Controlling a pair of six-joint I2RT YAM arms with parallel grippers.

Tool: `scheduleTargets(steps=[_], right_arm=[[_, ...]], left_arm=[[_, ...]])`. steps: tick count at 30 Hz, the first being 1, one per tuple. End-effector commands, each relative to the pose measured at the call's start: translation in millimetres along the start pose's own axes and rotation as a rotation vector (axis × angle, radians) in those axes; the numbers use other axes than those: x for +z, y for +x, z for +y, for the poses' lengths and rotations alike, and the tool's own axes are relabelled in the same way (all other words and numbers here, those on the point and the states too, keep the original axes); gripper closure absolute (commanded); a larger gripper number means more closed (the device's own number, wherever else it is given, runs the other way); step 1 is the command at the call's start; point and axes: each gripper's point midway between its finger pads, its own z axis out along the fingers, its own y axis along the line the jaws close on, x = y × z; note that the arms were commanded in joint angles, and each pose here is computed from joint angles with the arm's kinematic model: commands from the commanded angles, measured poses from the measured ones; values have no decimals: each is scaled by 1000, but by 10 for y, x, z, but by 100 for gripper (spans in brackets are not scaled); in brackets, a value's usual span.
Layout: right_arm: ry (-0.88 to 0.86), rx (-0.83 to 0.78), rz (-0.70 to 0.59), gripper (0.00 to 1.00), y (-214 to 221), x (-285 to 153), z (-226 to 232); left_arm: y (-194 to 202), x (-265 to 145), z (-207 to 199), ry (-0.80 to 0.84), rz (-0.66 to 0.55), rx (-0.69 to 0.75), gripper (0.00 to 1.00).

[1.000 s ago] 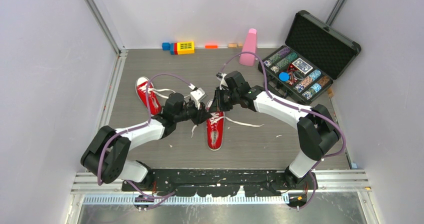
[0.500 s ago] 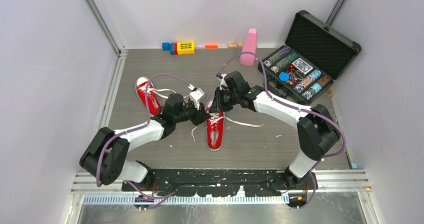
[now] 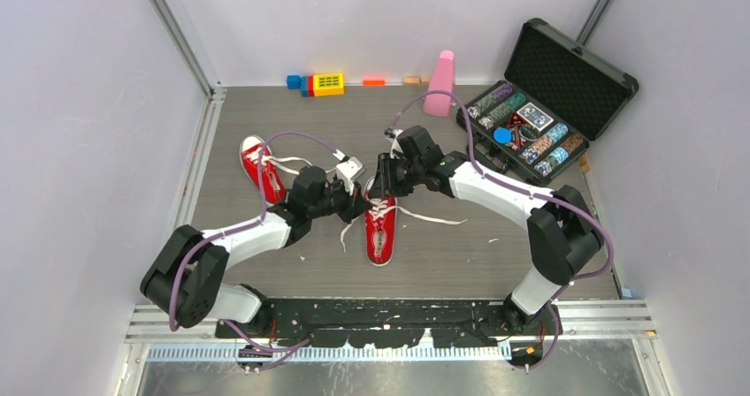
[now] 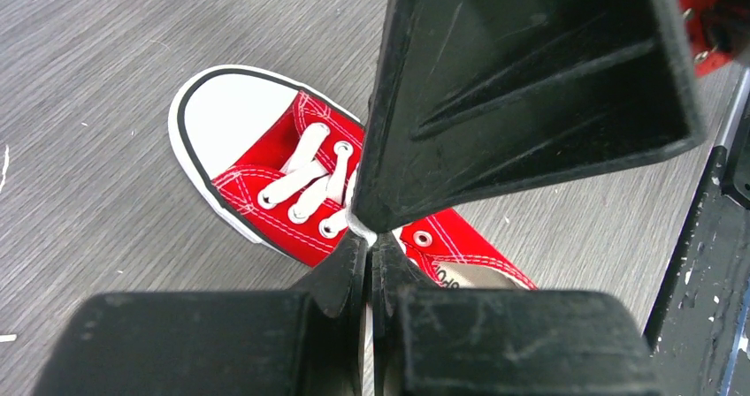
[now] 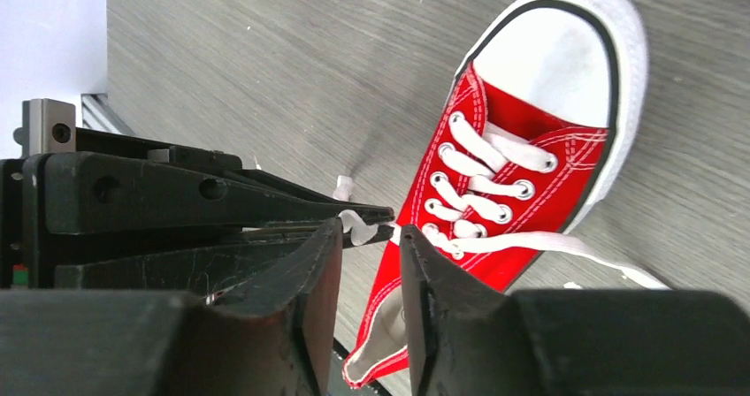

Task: Tie the shoes
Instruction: Wrap the shoelace around the shoelace.

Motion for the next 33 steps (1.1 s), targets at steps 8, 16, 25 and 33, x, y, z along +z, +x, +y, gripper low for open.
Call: scheduleTargets(steps=[8,16,25,33], right_arm=[[210,35,-242,45,-292,-582,-301],[300,475,-458,27,-236,-693,-849],[138,915,-604,30,-262,-411,-966],[120,1004,-565,38,-157,-121,-941]], left_arm=[[-102,49,22,-39,-60,-47,100],[-143,100,6,-35,-78,-121,100],[-168,62,44,-54,-51,-53,100],[-190,42,23,-43,-72,-30,100]])
